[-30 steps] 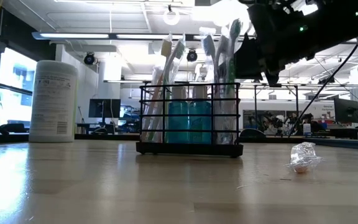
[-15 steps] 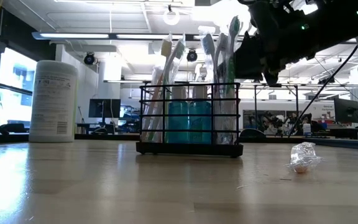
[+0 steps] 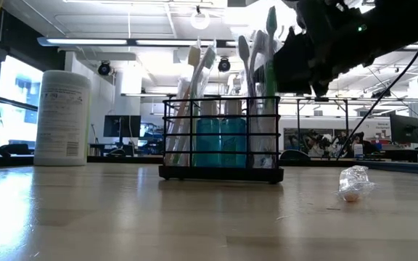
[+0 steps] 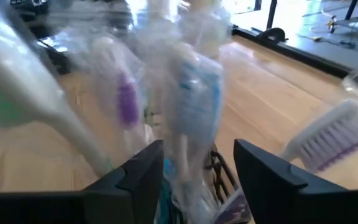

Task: Pick & Place toothbrushing station
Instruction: Put the blue toothbrush into the mesh organizer, then put the orange toothbrush into the mesh organizer

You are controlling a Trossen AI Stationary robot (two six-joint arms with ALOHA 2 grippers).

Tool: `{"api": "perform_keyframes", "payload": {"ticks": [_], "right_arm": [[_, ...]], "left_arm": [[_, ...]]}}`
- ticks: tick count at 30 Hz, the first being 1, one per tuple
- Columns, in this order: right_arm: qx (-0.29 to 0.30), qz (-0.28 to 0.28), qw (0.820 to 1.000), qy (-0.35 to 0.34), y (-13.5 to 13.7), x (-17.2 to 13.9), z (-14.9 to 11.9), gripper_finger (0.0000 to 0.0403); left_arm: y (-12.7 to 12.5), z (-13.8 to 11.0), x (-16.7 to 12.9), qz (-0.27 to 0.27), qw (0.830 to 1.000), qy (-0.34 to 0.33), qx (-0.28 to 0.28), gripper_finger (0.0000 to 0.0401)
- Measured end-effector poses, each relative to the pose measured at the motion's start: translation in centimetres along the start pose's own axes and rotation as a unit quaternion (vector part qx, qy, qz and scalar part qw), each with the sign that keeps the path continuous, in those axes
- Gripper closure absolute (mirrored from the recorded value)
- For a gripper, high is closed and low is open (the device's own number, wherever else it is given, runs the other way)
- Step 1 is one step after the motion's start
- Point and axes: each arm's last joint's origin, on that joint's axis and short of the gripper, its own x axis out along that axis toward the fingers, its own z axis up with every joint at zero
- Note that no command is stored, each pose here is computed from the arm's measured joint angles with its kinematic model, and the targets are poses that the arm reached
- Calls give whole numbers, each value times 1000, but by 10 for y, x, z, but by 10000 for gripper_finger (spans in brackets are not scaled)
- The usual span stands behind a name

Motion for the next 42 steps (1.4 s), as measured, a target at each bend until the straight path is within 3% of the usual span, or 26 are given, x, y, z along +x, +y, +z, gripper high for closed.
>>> {"api": "perform_keyframes", "payload": {"ticks": [15,27,34,37,42], "right_arm": [[-27,15,1000,0,6,-21,10,239],[-22,20,999,-18,7,-31,21,172],[-87,-6,996,-29,6,-59,32,175],[-110,21,993,-24,6,-76,37,176],[-162,112,980,25,9,-95,31,176]], "left_arm": [[0,-1,0,-3,1000,5,-4,222],[0,-1,0,-4,1000,5,-12,222],[0,-2,0,-3,1000,8,-12,222],[0,-2,0,-3,1000,11,-11,222],[0,-2,0,-3,1000,12,-11,222]]}}
